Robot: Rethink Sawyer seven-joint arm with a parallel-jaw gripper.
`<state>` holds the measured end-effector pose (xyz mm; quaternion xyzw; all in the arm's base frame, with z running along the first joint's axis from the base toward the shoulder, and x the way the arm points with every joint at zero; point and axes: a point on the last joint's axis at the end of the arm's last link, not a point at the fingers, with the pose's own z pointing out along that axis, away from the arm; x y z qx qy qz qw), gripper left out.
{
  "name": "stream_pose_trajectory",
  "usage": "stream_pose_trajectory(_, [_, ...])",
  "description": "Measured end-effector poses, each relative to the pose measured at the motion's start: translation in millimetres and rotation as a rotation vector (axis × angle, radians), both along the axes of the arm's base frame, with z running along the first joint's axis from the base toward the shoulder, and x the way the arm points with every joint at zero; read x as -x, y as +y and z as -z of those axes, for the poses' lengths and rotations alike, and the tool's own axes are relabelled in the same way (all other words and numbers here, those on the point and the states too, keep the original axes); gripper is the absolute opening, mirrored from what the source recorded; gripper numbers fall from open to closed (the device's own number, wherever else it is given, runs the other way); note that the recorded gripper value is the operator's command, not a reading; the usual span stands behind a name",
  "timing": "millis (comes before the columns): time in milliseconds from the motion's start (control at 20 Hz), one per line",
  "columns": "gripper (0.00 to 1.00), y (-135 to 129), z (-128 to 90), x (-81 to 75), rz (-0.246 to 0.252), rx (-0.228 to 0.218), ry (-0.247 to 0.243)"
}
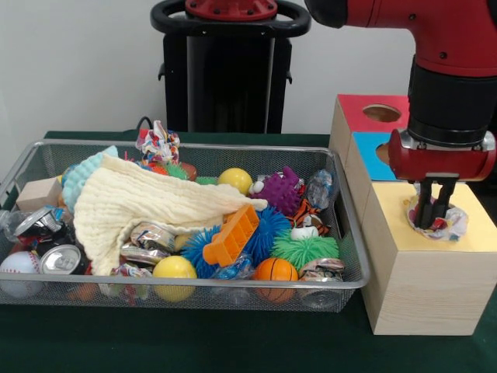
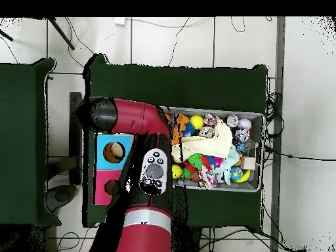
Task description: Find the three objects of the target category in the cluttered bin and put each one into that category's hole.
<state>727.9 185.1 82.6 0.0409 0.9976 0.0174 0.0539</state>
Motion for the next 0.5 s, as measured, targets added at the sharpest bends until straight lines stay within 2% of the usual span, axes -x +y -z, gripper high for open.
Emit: stream_pose_trajectory(500, [0.00,-1.9,0.6,-0.1,0.008,-0.013,-0.009])
